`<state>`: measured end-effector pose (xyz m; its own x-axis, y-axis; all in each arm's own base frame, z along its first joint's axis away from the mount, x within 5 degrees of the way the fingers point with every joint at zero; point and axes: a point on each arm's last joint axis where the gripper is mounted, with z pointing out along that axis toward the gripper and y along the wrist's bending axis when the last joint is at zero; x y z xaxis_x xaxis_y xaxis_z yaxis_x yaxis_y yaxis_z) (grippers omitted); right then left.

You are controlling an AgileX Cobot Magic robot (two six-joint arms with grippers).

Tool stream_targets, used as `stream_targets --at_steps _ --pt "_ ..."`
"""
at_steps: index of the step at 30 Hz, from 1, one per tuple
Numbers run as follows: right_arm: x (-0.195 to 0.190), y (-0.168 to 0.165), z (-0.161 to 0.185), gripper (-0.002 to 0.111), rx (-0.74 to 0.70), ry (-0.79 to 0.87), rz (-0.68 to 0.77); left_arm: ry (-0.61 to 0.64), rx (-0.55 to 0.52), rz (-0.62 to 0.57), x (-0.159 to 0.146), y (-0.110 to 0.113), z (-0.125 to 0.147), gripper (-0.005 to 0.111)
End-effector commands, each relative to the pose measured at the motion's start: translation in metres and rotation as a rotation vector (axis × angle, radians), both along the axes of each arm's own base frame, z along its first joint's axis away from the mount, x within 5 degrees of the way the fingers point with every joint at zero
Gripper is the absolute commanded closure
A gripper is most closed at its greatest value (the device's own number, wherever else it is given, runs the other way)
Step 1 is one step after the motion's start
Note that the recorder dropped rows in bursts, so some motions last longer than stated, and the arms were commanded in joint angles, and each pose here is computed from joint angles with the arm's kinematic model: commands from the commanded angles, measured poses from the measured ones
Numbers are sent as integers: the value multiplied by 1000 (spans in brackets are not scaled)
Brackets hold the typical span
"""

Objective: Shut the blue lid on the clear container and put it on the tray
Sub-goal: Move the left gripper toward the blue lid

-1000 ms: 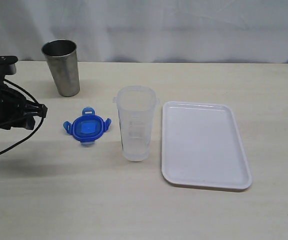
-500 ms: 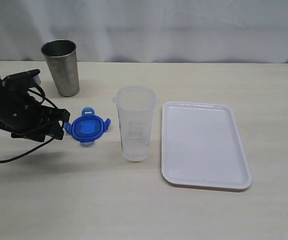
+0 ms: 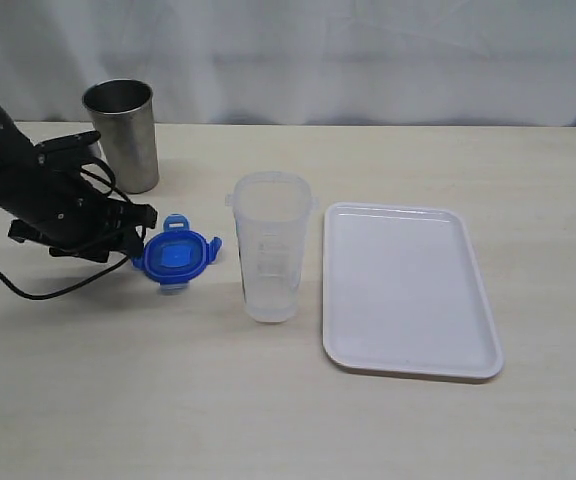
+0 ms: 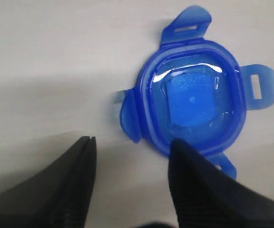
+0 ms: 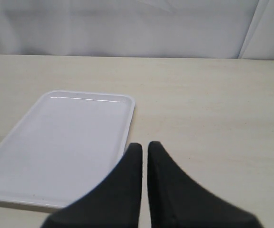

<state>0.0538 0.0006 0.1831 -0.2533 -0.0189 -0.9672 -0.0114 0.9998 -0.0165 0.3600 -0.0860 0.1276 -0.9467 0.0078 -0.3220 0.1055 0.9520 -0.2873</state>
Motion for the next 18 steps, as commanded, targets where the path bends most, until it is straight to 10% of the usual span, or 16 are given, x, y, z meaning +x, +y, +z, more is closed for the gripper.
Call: stream_targets --at_steps 1,18 --pt "0 0 -1 104 7 -1 -1 -50 -13 20 7 -1 2 62" --pt "0 0 -1 104 7 -1 -1 -62 3 42 12 0 -17 62"
